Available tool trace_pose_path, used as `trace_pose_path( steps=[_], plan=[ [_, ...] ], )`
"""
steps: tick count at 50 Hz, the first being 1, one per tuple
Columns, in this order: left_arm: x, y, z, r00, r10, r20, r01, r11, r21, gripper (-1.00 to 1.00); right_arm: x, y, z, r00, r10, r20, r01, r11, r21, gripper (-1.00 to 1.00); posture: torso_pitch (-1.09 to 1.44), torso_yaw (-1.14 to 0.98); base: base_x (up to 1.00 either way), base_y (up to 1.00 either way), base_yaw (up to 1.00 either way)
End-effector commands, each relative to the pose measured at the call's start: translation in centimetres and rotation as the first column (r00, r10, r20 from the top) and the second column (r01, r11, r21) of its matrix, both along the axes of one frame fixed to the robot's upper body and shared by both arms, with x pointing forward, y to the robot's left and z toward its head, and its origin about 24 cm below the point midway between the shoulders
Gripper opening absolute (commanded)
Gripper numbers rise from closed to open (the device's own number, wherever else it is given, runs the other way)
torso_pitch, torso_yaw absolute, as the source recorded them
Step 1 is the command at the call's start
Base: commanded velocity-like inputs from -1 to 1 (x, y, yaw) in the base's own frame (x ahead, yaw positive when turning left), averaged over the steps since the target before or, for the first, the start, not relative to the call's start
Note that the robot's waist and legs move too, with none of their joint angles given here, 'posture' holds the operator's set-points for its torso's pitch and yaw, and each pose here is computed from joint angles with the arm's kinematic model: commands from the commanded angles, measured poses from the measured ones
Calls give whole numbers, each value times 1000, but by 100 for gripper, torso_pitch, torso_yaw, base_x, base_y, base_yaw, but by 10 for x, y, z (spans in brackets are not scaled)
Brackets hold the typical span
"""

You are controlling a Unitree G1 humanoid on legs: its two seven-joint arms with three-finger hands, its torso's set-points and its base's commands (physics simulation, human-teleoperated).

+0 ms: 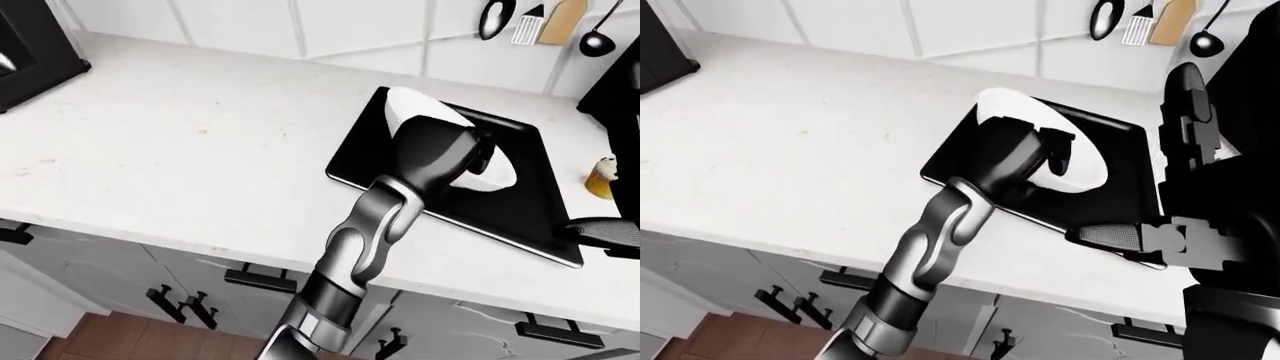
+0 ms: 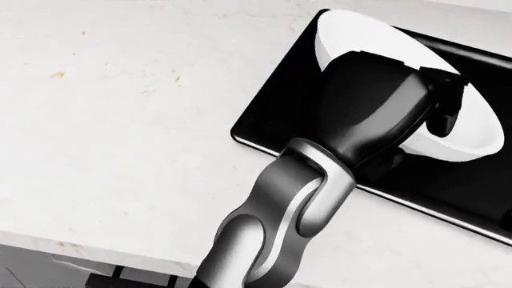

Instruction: Pick up the bowl with cake and place it on the tray. Pick up the cupcake and place it on the tray.

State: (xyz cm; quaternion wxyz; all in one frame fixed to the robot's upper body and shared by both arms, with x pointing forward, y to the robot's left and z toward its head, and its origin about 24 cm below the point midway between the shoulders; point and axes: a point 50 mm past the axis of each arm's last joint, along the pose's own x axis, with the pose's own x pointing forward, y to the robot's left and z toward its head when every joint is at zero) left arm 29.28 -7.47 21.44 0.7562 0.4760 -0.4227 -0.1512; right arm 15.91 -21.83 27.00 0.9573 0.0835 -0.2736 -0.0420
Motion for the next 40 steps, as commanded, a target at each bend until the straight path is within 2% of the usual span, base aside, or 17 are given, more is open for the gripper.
trace_pose_path(
  steps=[1, 8, 11, 13, 23, 26, 33, 40],
  plan=[
    [-8, -4, 18, 995, -31, 91, 36, 998, -56, -50, -4, -1, 6, 999, -11, 50, 11, 1000, -12, 100, 0, 0, 0, 0, 0],
    [-2, -2, 6, 997, -29, 75, 32, 999, -43, -46, -4, -2, 5, 999, -13, 51, 13, 1000, -8, 100, 0, 0, 0, 0, 0],
    [-4, -1, 7, 997, -30, 74, 33, 999, -43, -21, -4, -1, 4, 999, -12, 50, 13, 1000, -7, 100, 0, 0, 0, 0, 0],
    [-5, 1, 10, 997, -30, 75, 33, 998, -47, -17, -3, -1, 4, 999, -13, 50, 13, 1000, -6, 100, 0, 0, 0, 0, 0],
    [-10, 14, 22, 996, -15, 90, 20, 998, -52, 27, -4, -2, 5, 999, -14, 52, 14, 1000, -4, 100, 0, 0, 0, 0, 0],
    [-13, 15, 22, 996, -17, 93, 21, 999, -50, 30, -4, -2, 6, 998, -15, 53, 15, 1000, -3, 100, 0, 0, 0, 0, 0],
    [-29, 18, 24, 995, -31, 94, 36, 998, -49, 41, -5, -3, 8, 998, -17, 56, 17, 1000, -1, 100, 0, 0, 0, 0, 0],
    [-50, 31, 33, 994, -34, 107, 42, 996, -73, 47, -7, -4, 9, 998, -19, 57, 19, 1000, 1, 100, 0, 0, 0, 0, 0]
  ],
)
